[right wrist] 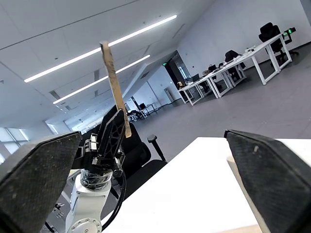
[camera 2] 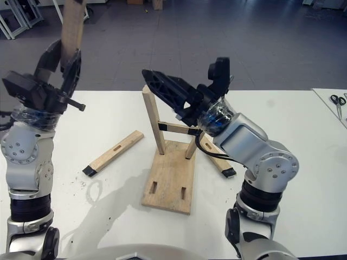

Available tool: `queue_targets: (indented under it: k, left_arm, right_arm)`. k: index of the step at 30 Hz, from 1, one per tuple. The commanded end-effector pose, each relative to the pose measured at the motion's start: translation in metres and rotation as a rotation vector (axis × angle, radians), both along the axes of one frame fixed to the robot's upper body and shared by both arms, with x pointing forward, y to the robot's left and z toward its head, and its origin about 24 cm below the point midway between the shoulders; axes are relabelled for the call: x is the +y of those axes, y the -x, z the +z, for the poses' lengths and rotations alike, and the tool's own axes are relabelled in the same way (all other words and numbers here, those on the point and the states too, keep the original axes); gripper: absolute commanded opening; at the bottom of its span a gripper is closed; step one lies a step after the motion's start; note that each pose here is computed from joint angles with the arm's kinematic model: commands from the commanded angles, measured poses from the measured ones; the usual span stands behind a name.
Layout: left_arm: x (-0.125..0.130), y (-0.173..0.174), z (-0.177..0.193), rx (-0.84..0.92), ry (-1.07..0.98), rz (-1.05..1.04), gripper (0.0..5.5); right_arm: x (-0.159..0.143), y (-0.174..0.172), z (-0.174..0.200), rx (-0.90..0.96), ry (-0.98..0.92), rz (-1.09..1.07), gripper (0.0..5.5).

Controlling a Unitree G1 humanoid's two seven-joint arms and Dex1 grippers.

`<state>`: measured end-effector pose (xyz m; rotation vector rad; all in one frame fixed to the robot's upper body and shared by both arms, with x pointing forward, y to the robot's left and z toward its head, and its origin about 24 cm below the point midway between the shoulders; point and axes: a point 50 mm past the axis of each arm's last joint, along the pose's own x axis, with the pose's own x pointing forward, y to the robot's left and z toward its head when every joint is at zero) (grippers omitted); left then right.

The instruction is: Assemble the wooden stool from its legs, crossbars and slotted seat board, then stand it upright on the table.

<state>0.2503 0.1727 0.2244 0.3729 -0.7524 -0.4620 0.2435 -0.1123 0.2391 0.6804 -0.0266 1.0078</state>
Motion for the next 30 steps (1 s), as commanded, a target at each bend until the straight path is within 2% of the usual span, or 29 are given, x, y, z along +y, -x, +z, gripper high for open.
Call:
queue_targets:
  k: [1, 6, 17, 30]
  left_arm:
    - [-0.023, 0.009, -0.001, -0.031, -0.117, -0.115, 1.33]
    - [-0.037, 0.014, -0.012, -0.002, -0.149, -0.186, 1.33]
    - [-0.041, 0.013, -0.026, 0.082, -0.128, -0.214, 1.33]
    - [-0.038, 0.011, -0.026, 0.061, -0.135, -0.196, 1.33]
  right_arm:
    - [0.007, 0.004, 0.018, -0.085, -0.013, 0.023, 5.45]
    - [0.015, 0.003, 0.028, -0.138, -0.021, 0.041, 5.45]
    - [0.022, 0.002, 0.029, -0.296, 0.055, -0.006, 3.3]
    - [0.022, 0.001, 0.03, -0.263, 0.009, 0.022, 0.68]
